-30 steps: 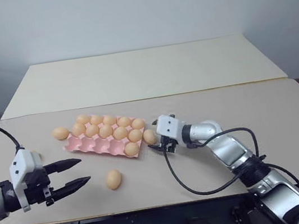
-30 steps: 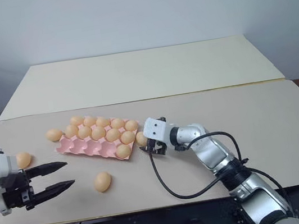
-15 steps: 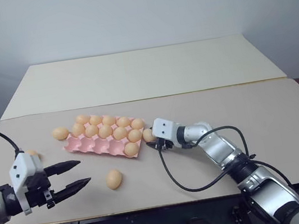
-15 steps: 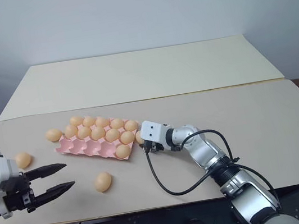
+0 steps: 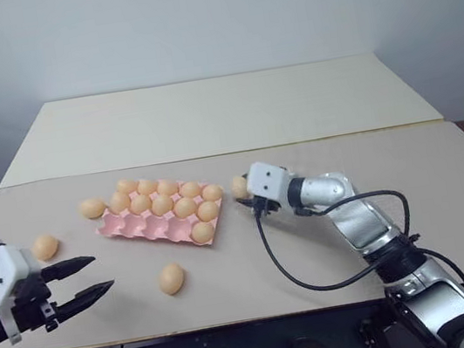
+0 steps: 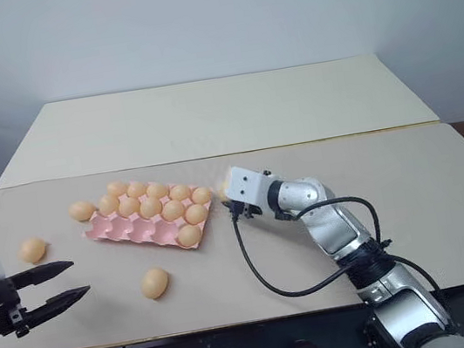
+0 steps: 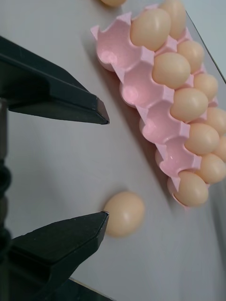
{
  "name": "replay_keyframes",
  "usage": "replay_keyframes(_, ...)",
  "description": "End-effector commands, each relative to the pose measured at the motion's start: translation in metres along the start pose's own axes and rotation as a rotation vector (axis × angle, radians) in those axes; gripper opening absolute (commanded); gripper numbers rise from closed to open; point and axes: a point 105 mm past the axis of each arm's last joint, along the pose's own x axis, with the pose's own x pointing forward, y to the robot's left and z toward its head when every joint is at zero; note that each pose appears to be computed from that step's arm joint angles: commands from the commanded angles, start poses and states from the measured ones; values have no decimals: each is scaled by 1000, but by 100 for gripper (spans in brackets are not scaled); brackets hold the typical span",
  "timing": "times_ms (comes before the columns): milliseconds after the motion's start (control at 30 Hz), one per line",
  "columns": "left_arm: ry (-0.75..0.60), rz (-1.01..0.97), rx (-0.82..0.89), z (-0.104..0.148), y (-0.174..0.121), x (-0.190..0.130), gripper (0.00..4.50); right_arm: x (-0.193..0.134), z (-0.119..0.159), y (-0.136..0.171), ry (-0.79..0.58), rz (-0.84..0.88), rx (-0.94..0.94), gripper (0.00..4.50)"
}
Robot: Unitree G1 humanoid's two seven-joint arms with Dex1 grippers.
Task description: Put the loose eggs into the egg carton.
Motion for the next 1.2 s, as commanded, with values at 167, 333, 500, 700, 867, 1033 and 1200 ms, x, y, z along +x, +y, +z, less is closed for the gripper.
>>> replay_keyframes(167,-8,33,30,5,4,-9,322,23,74,15,-215,74,37,221)
replay_keyframes(333,-6,43,18,2,0,-11,322,43,80,42,-235,134,13,221)
replay_keyframes(500,0,47,11,1,-2,-13,322,59,74,62,-227,127,-31,221)
replay_keyframes(700,-4,44,16,4,-3,-13,322,66,83,62,-256,96,3,221)
replay_keyframes(867,-6,45,19,4,-3,-12,322,65,91,60,-285,99,2,221)
replay_keyframes(1033,-10,44,21,5,-2,-12,322,67,90,64,-282,120,2,337)
replay_keyframes(1200,-12,43,25,6,-2,-10,322,68,87,69,-279,126,-23,448)
